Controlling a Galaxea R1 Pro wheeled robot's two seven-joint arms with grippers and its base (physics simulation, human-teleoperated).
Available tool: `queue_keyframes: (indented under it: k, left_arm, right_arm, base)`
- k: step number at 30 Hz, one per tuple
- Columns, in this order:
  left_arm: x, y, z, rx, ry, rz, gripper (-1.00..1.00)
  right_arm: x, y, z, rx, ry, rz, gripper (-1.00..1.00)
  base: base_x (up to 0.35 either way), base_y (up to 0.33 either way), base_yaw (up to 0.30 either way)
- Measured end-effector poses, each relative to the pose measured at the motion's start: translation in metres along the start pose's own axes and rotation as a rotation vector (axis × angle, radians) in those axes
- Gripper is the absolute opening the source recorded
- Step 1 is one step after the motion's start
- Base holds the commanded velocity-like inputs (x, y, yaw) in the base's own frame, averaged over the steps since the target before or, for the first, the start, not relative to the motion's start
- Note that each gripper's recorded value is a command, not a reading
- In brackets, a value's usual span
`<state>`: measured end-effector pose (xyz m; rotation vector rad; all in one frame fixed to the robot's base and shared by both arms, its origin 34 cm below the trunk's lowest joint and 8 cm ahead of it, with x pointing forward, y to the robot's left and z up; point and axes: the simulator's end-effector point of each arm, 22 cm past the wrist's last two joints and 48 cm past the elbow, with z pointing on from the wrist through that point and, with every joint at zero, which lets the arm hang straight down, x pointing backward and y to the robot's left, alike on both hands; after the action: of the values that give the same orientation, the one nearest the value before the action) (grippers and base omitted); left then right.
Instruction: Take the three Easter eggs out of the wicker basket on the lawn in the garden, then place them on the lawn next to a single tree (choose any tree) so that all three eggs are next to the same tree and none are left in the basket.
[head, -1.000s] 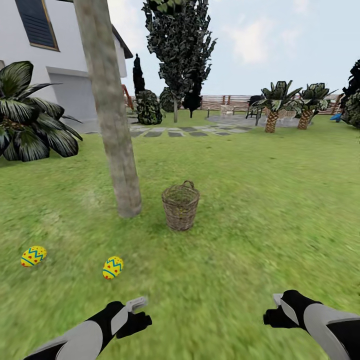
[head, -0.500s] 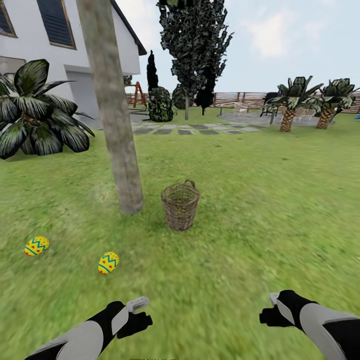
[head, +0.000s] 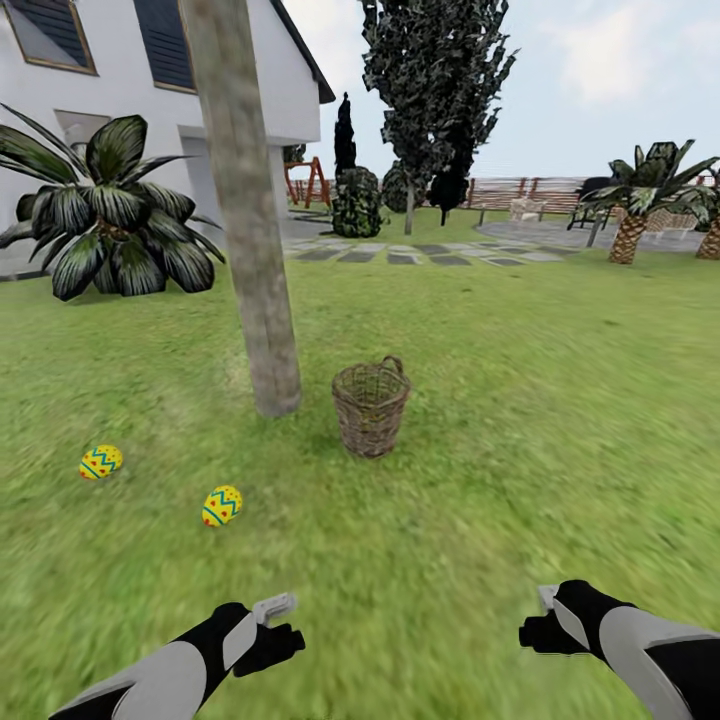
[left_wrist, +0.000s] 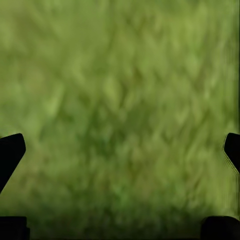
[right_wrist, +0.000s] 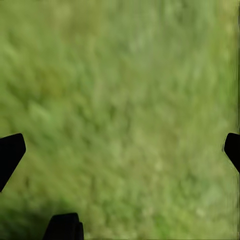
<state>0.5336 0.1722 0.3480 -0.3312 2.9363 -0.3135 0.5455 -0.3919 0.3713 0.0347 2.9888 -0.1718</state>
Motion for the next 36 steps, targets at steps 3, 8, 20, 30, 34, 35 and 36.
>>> queue_keyframes:
  k: [3,8,20,30,34,35,36]
  left_arm:
    - [0.001,0.000,0.001,-0.001,0.003,-0.001,1.00]
    - [0.003,0.001,0.003,-0.001,0.007,-0.003,1.00]
    - [0.006,0.003,0.006,-0.004,0.017,-0.005,1.00]
    - [0.009,0.004,0.009,-0.007,0.025,-0.004,1.00]
    - [0.010,0.005,0.010,-0.008,0.028,-0.004,1.00]
    - [0.011,0.005,0.010,-0.008,0.029,-0.005,1.00]
    - [0.011,0.005,0.011,-0.008,0.029,-0.004,1.00]
  right_arm:
    - [0.001,0.000,0.001,0.000,0.003,0.000,1.00]
    - [0.002,0.000,0.003,0.000,0.007,-0.001,1.00]
    - [0.006,0.001,0.007,0.001,0.018,-0.002,1.00]
    - [0.009,0.001,0.010,0.000,0.026,-0.003,1.00]
    - [0.010,0.001,0.011,0.001,0.029,-0.003,1.00]
    - [0.010,0.001,0.011,0.001,0.030,-0.004,1.00]
    - [0.010,0.001,0.012,0.001,0.031,-0.004,1.00]
  base:
    - [0.000,-0.336,0.247]
    - [0.000,-0.336,0.247]
    - [0.000,-0.336,0.248]
    - [0.000,-0.336,0.259]
    - [0.000,-0.337,0.265]
    - [0.000,-0.337,0.265]
    - [0.000,-0.337,0.265]
